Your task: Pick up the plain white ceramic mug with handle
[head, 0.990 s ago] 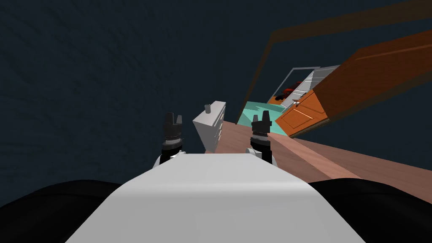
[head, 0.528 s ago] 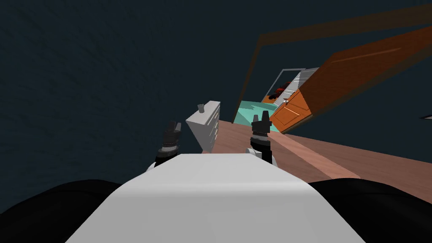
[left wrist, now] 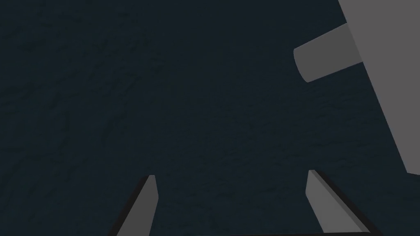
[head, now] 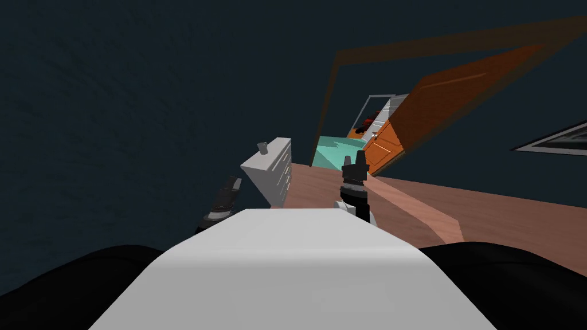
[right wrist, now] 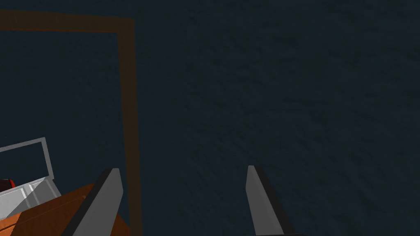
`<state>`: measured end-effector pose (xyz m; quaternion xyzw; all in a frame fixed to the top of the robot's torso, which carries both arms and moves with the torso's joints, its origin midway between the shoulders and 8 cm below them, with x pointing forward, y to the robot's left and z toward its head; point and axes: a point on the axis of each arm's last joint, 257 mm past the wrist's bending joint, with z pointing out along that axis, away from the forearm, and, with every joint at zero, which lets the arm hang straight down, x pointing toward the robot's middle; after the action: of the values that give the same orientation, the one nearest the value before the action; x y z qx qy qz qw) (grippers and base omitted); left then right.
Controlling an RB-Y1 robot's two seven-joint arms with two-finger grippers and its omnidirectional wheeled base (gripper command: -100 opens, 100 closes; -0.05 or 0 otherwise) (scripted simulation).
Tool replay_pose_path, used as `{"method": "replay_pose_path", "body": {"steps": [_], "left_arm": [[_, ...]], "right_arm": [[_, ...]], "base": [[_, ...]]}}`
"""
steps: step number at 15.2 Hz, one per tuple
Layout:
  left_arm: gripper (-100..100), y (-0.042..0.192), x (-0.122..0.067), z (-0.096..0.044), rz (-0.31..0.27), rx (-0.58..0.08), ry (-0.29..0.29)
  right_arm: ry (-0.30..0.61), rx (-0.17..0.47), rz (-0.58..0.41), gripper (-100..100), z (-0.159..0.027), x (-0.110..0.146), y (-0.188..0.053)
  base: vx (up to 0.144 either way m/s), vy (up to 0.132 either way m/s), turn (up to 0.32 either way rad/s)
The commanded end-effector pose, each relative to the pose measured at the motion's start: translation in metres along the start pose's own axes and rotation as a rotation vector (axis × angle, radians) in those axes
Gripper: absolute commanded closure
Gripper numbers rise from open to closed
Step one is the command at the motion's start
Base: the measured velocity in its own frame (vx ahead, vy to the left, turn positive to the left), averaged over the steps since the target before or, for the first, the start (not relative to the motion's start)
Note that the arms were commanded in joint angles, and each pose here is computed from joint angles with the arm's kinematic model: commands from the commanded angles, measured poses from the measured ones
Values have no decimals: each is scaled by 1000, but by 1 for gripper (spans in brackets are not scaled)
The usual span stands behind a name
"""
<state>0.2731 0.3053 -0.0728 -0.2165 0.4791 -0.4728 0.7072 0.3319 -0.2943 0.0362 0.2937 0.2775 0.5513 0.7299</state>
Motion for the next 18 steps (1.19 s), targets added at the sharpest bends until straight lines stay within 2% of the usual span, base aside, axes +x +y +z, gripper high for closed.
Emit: {"method": "replay_pose_path", "body": {"steps": [1, 3, 4, 5, 6, 7, 8, 10, 11, 15, 16, 17, 18], "left_arm": [[-100, 16, -2, -22, 11, -59, 25], [-100, 33, -9, -47, 26, -127, 53], [-100, 33, -9, -47, 26, -127, 53], [-100, 46, -17, -68, 41, -179, 76], [-100, 48, -17, -74, 41, -199, 80], [-100, 56, -27, -91, 55, -237, 102], [-100, 60, -27, -100, 55, -264, 105], [-100, 61, -27, -105, 55, -277, 108], [-100, 71, -39, -127, 69, -331, 129], [-100, 80, -53, -171, 81, -443, 160], [-100, 80, -53, -171, 81, -443, 160], [-100, 80, -67, -192, 95, -492, 183], [-100, 85, -69, -204, 94, -524, 182]], "right_arm": [[0, 0, 0, 0, 0, 0, 0], [0, 0, 0, 0, 0, 0, 0], [0, 0, 0, 0, 0, 0, 0], [0, 0, 0, 0, 0, 0, 0], [0, 0, 0, 0, 0, 0, 0], [0, 0, 0, 0, 0, 0, 0], [0, 0, 0, 0, 0, 0, 0], [0, 0, 0, 0, 0, 0, 0], [0, 0, 0, 0, 0, 0, 0], [0, 0, 0, 0, 0, 0, 0], [0, 0, 0, 0, 0, 0, 0], [0, 0, 0, 0, 0, 0, 0], [0, 0, 0, 0, 0, 0, 0]], "base": [[12, -99, -165], [30, -98, -193], [30, -65, -46], [39, -67, -110], [44, -65, -152], [63, -88, -258], [71, -83, -224], [45, -34, -16], [53, -32, -183], [94, -51, -170], [48, -16, 34], [75, -33, -156], [100, -38, -244]]}}
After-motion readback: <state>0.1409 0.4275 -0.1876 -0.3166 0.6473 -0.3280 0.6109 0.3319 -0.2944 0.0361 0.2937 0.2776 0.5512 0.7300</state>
